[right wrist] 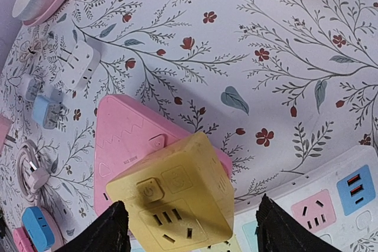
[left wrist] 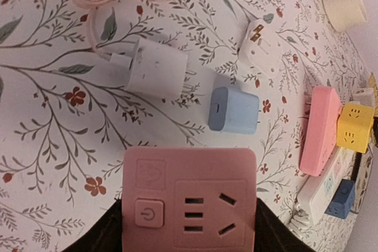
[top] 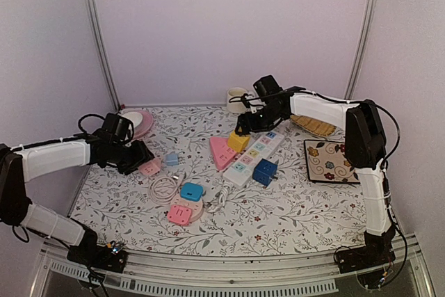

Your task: Pull the plug off the socket

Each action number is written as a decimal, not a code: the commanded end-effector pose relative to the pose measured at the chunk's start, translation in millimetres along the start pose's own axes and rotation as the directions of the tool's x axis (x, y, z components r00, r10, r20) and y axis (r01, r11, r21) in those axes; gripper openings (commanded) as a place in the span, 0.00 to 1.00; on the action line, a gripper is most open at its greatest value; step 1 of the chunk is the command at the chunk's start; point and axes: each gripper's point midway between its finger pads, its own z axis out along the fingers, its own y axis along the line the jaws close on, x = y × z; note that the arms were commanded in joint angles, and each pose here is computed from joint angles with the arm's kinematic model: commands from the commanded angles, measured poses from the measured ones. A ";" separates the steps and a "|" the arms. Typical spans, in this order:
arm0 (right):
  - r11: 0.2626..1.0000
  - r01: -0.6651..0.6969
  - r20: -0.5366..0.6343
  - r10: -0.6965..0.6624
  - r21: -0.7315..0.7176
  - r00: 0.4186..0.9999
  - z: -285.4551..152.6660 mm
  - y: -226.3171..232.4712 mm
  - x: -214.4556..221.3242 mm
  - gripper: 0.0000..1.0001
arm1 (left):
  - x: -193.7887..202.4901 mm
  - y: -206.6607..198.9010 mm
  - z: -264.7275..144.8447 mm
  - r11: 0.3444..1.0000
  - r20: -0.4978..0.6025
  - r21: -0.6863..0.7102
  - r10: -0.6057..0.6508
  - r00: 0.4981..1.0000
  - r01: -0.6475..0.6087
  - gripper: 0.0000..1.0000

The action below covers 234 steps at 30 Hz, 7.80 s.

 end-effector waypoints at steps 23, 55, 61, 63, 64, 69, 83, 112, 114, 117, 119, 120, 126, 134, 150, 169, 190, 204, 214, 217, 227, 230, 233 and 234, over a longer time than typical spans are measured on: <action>0.998 0.059 0.094 -0.056 -0.021 0.994 -18.6 15.9 -26.7 0.92 | 7.4 82.2 -21.3 0.960 0.127 -0.162 -0.211 0.969 0.230 0.69; 0.991 0.136 0.084 -0.134 -0.010 0.987 -8.6 30.3 -19.6 0.96 | -59.8 -84.8 -23.5 0.976 0.144 0.058 0.199 0.969 -0.209 0.91; 0.984 0.176 0.042 -0.176 0.014 0.983 5.3 30.9 -2.7 0.95 | -30.2 -142.7 8.8 0.918 0.001 0.288 0.283 0.959 -0.271 0.91; 0.983 0.180 0.026 -0.180 0.024 0.983 12.0 27.3 2.8 0.95 | -20.0 -155.6 19.0 0.902 -0.039 0.331 0.308 0.951 -0.279 0.91; 0.983 0.182 0.019 -0.183 0.030 0.983 14.7 25.4 5.1 0.94 | -14.3 -160.5 23.8 0.894 -0.062 0.350 0.319 0.946 -0.279 0.91; 0.977 0.203 0.002 -0.203 0.071 0.979 21.5 18.0 9.6 0.91 | 6.7 -179.6 43.9 0.868 -0.141 0.412 0.360 0.922 -0.276 0.91; 0.946 0.286 -0.058 -0.280 0.153 0.958 32.5 0.2 21.1 0.88 | 29.7 -178.7 61.7 0.871 -0.220 0.407 0.385 0.896 -0.274 0.90; 0.968 0.205 0.135 -0.187 -0.141 0.973 -17.9 82.6 -25.0 0.12 | 36.7 -166.6 78.7 0.898 -0.345 0.429 0.267 0.900 -0.102 0.76; 0.966 0.205 0.146 -0.183 -0.158 0.972 -20.9 86.6 -27.1 0.11 | 35.8 -159.9 81.4 0.907 -0.353 0.412 0.247 0.902 -0.087 0.74; 0.963 0.208 0.164 -0.181 -0.172 0.970 -26.2 90.7 -31.5 0.09 | 33.9 -152.6 84.0 0.916 -0.360 0.395 0.220 0.906 -0.065 0.72; 0.960 0.212 0.177 -0.180 -0.181 0.968 -30.7 93.0 -34.5 0.09 | 33.0 -151.6 85.0 0.915 -0.366 0.400 0.212 0.906 -0.053 0.71; 0.958 0.216 0.182 -0.182 -0.188 0.966 -32.5 95.1 -35.0 0.09 | 32.3 -151.7 85.8 0.915 -0.370 0.402 0.207 0.906 -0.044 0.70; 0.949 0.230 0.210 -0.185 -0.216 0.960 -39.6 101.4 -35.4 0.09 | 28.2 -166.1 85.5 0.896 -0.381 0.444 0.203 0.902 -0.014 0.62; 0.944 0.243 0.222 -0.194 -0.224 0.956 -40.3 105.6 -34.7 0.08 | 33.4 -174.1 93.5 0.879 -0.423 0.476 0.194 0.885 0.035 0.47; 0.948 0.272 0.320 -0.209 -0.166 0.924 -62.8 108.4 -49.8 0.04 | 27.4 -119.5 106.2 0.960 -0.401 0.279 0.120 0.908 -0.003 0.00; 0.968 0.195 0.395 -0.119 -0.157 0.911 -99.9 84.6 -67.6 0.04 | 18.0 -93.7 103.8 0.980 -0.340 0.162 0.162 0.926 -0.112 0.00; 0.971 0.164 0.387 -0.087 -0.171 0.918 -124.2 89.7 -54.4 0.03 | 9.0 -144.8 78.7 0.939 -0.260 0.276 0.280 0.924 -0.207 0.00; 1.000 -0.018 0.371 0.019 -0.006 0.928 -174.4 124.7 5.3 0.03 | 12.3 -150.3 42.6 0.903 -0.199 0.354 0.328 0.924 -0.244 0.00; 0.996 -0.074 0.279 0.084 -0.046 0.957 -170.9 105.3 39.7 0.03 | 3.9 -165.7 55.6 0.876 -0.133 0.408 0.336 0.932 -0.257 0.00; 0.990 -0.130 0.209 0.137 -0.046 0.968 -159.9 95.1 72.6 0.04 | -8.3 -180.5 65.0 0.868 -0.113 0.416 0.346 0.931 -0.272 0.00; 0.930 -0.361 0.052 0.365 -0.075 0.930 -137.4 71.1 166.8 0.03 | -7.8 -188.7 105.5 0.866 -0.161 0.415 0.372 0.914 -0.279 0.00; 0.912 -0.408 0.004 0.408 -0.047 0.913 -128.9 62.0 193.5 0.03 | -2.8 -189.4 112.5 0.863 -0.178 0.423 0.377 0.909 -0.276 0.00; 0.900 -0.436 -0.027 0.435 -0.020 0.900 -122.6 55.8 210.6 0.03 | -0.2 -189.6 118.8 0.863 -0.190 0.427 0.379 0.906 -0.271 0.04; 0.897 -0.442 -0.037 0.441 -0.014 0.897 -120.3 54.4 214.8 0.03 | 0.2 -189.7 121.5 0.864 -0.194 0.426 0.378 0.905 -0.269 0.06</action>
